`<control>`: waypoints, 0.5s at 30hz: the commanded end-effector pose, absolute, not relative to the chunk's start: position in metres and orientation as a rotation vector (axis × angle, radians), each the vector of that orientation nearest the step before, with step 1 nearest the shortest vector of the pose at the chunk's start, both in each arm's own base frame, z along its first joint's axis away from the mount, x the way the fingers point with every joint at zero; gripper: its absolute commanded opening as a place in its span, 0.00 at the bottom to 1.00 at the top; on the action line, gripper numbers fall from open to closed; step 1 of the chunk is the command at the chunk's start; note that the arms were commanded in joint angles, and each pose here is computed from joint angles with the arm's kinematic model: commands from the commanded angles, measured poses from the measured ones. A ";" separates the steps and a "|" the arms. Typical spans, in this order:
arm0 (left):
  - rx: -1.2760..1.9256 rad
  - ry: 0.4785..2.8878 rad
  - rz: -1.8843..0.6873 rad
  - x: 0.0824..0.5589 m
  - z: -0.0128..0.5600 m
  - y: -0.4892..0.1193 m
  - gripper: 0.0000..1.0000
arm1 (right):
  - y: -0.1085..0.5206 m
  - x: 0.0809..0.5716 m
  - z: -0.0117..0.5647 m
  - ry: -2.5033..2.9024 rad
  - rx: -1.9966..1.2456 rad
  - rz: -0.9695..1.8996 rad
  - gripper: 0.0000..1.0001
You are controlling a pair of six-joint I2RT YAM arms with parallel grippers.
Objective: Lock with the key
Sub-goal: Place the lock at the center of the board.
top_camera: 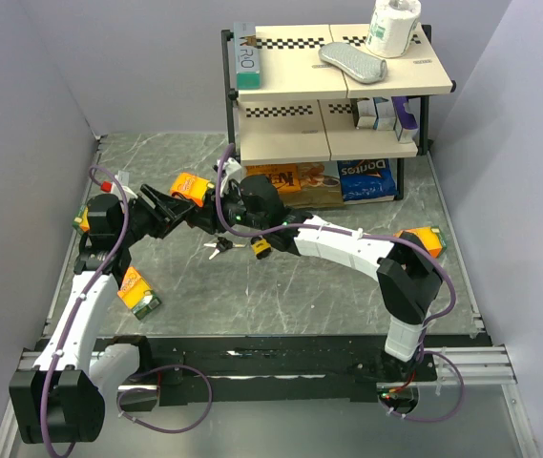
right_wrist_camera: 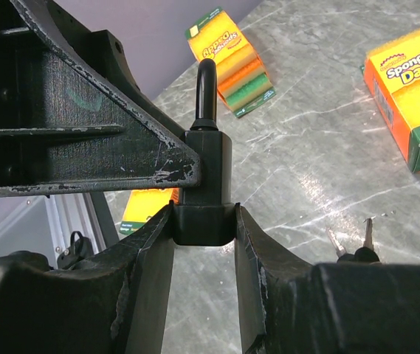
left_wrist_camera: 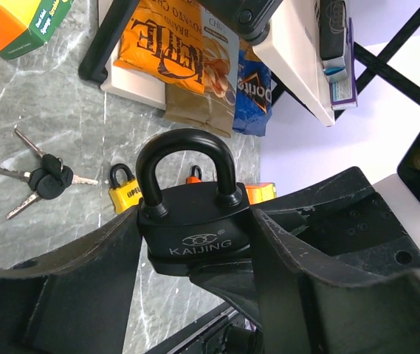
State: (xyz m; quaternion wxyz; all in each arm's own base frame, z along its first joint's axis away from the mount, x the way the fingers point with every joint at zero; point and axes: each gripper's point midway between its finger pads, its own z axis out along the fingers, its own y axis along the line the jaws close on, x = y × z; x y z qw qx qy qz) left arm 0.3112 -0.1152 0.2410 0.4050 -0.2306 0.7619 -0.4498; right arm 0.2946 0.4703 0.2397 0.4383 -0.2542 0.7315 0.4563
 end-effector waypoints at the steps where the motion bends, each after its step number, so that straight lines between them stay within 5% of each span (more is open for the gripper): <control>1: -0.582 1.909 -1.104 0.316 0.241 -0.112 0.61 | 0.480 0.289 0.340 1.548 -0.581 1.258 0.00; 3: -0.582 1.913 -1.093 0.316 0.239 -0.111 0.55 | 0.482 0.290 0.337 1.556 -0.583 1.261 0.00; 5: -0.587 1.926 -1.075 0.316 0.235 -0.109 0.32 | 0.483 0.289 0.336 1.559 -0.593 1.265 0.00; 9: -0.593 1.951 -1.031 0.315 0.230 -0.106 0.04 | 0.480 0.288 0.330 1.569 -0.617 1.250 0.13; 12: -0.574 1.969 -1.025 0.313 0.229 -0.106 0.01 | 0.476 0.288 0.322 1.586 -0.626 1.236 0.09; 15: -0.563 1.966 -1.063 0.313 0.230 -0.111 0.15 | 0.476 0.288 0.321 1.581 -0.637 1.231 0.00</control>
